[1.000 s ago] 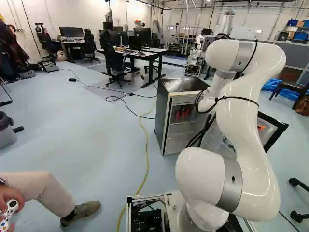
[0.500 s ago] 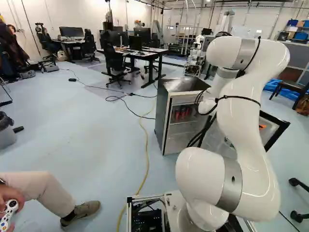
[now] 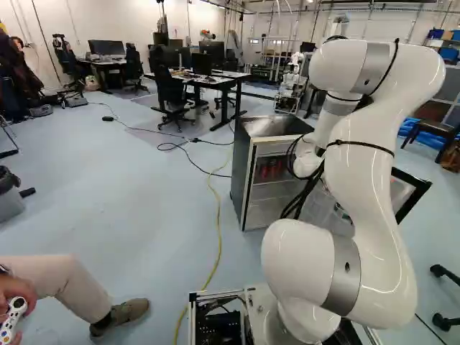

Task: Grab a drink from the fridge

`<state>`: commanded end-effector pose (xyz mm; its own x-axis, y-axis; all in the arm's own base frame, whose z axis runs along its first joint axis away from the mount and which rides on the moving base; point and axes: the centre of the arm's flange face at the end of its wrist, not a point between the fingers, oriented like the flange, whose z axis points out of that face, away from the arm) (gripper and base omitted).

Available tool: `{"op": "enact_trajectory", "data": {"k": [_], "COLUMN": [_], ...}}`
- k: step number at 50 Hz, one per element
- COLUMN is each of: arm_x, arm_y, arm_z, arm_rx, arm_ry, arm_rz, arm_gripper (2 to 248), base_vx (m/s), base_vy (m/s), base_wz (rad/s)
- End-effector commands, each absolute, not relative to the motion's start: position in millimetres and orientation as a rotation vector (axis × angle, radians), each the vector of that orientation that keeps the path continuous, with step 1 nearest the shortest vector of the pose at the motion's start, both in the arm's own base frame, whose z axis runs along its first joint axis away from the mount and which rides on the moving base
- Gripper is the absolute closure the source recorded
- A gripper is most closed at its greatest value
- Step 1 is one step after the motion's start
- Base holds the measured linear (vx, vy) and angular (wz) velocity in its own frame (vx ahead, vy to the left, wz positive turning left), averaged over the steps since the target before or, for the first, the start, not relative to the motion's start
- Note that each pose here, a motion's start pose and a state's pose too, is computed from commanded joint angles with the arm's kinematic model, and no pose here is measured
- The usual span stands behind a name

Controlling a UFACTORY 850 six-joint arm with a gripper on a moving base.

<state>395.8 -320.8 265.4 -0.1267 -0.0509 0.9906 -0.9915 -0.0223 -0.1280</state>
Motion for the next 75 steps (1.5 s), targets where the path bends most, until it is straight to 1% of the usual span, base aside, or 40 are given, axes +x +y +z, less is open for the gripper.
{"op": "enact_trajectory", "data": {"k": [62,75], "arm_x": [326.2,320.7], "arm_y": [-224.0,-208.2], "arm_z": [288.9,291.1], "arm_rx": [1.797,1.9], "arm_ry": [-0.863,-0.755], "arm_rz": [1.612,1.684], "arm_gripper": [3,3], "base_vx": [0.0,0.0], "base_vy": [0.0,0.0], "base_wz": [0.0,0.0]}}
